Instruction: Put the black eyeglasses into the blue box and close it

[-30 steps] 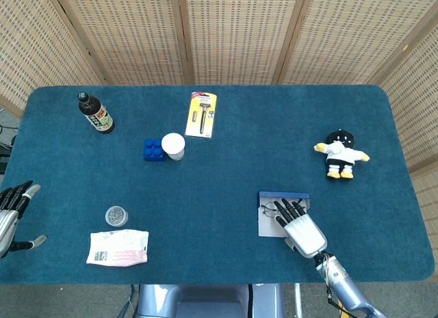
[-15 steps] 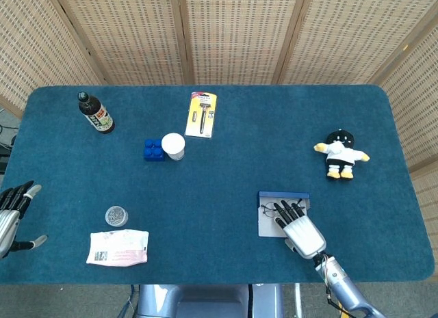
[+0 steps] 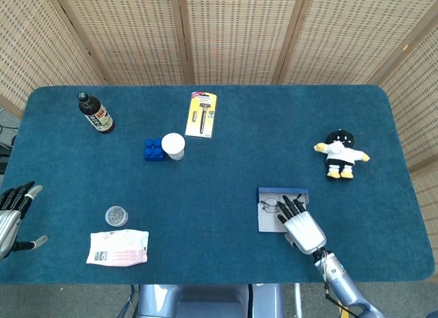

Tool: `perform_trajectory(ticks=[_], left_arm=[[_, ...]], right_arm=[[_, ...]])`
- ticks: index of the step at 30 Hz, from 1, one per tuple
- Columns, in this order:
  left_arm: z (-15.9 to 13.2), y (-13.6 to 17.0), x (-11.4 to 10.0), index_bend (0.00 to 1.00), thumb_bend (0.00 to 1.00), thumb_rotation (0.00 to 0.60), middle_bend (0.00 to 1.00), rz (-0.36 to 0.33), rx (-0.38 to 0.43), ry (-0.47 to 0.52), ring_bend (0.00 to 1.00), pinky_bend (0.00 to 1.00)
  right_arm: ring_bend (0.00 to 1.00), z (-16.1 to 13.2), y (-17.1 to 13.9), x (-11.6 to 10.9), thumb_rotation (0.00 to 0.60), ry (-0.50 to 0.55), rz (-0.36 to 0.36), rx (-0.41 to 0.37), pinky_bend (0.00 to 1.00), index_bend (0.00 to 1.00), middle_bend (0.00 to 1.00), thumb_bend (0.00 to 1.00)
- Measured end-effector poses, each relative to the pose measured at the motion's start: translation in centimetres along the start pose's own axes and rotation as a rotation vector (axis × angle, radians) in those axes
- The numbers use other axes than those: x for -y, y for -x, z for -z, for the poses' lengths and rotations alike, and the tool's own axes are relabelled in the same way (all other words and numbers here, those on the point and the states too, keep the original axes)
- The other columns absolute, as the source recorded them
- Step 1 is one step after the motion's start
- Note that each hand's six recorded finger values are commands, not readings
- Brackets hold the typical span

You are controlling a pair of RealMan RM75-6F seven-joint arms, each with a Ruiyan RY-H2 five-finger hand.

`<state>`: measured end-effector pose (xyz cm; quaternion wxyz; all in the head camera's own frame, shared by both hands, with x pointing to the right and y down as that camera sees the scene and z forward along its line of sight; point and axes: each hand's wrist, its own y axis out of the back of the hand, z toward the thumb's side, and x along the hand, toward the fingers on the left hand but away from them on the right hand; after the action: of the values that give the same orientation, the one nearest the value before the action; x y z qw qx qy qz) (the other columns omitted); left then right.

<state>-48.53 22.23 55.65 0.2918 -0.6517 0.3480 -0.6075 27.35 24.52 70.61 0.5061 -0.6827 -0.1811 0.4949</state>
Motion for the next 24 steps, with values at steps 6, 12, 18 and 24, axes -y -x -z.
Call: perform_trajectory(ticks=[6,12,18,24], left_arm=[[0.0,0.0,0.0,0.0,0.0,0.6,0.0,0.001,-0.001,0.001,0.0,0.0],[0.0,0.0,0.0,0.0,0.0,0.6,0.0,0.002,-0.001,0.0,0.0,0.0],[0.0,-0.1,0.1,0.0,0.0,0.6,0.0,0.005,-0.002,-0.001,0.0,0.0],[0.0,-0.1,0.1,0.0,0.0,0.6,0.0,0.006,-0.002,0.0,0.0,0.0]], right_arm=[[0.08,0.4,0.8,-0.8,0.6,0.021,0.03,0.025,0.19,0.38,0.18,0.53],[0.08,1.2,1.8,-1.6,0.6,0.043,0.053,0.065,0.2,0.38,0.18,0.52],[0.08,1.8,2.7,-2.0,0.6,0.054,0.06,0.095,0.2,0.38,0.18,0.53],[0.08,2.1,3.2,-1.7,0.6,0.06,0.03,0.107,0.2,0.4,0.18,0.53]])
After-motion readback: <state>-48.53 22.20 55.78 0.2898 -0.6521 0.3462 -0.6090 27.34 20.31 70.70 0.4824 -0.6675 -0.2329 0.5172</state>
